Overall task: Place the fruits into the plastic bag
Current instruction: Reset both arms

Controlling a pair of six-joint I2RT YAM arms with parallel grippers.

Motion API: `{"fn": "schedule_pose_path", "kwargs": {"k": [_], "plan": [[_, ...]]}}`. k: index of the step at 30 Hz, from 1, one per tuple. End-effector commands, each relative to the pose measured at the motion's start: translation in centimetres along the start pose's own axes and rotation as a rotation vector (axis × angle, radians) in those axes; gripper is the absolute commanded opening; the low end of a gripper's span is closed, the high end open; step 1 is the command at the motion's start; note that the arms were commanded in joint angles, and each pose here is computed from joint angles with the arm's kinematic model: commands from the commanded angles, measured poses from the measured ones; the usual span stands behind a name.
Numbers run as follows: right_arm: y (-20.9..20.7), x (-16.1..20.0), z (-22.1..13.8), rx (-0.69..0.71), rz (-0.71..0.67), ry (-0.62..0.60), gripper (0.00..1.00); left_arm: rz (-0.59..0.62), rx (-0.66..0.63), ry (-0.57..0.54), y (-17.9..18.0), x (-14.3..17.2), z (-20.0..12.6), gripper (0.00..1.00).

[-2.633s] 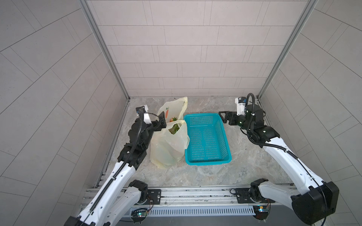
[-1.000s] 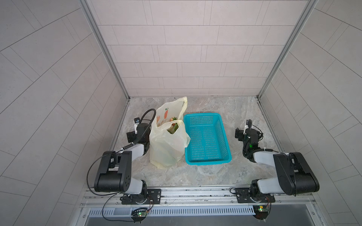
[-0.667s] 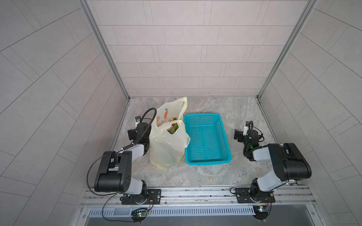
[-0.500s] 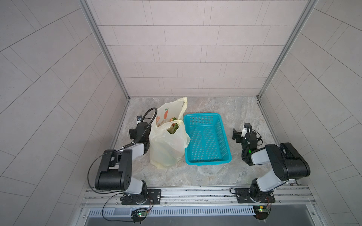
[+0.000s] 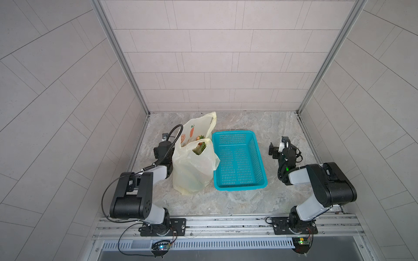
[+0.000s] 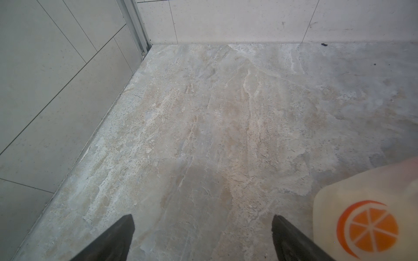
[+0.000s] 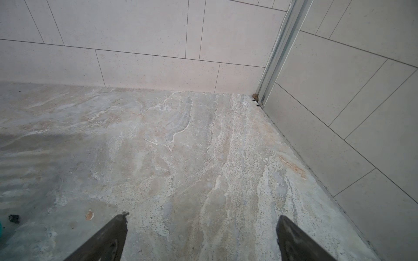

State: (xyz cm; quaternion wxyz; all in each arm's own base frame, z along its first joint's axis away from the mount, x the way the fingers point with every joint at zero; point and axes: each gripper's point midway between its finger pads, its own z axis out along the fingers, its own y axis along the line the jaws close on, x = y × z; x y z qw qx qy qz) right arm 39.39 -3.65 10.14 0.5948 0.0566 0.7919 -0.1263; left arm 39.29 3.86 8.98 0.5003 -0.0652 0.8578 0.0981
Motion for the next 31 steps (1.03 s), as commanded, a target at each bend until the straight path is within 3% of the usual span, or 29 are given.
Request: {"fn": "schedule_pose_path", "kwargs": {"k": [1,6,10,31], "plan": [[0.1,1.0,-0.3,-0.014,-0.017,0.041,0.99,-0.030,0.012,-0.108,-0.2,-1.5,-1.3,1.00],[0.2,0.9,-0.2,-0.016,-0.014,0.037,0.99,0.054,0.109,-0.213,-3.2,0.1,-0.9,1.00],[0.2,1.0,-0.3,-0.016,-0.014,0.041,0.99,0.013,0.021,-0.108,-1.8,0.4,0.2,1.00],[0.2,1.0,-0.2,-0.026,-0.011,0.042,0.99,-0.017,0.008,-0.135,-1.2,0.2,0.5,1.00]]}}
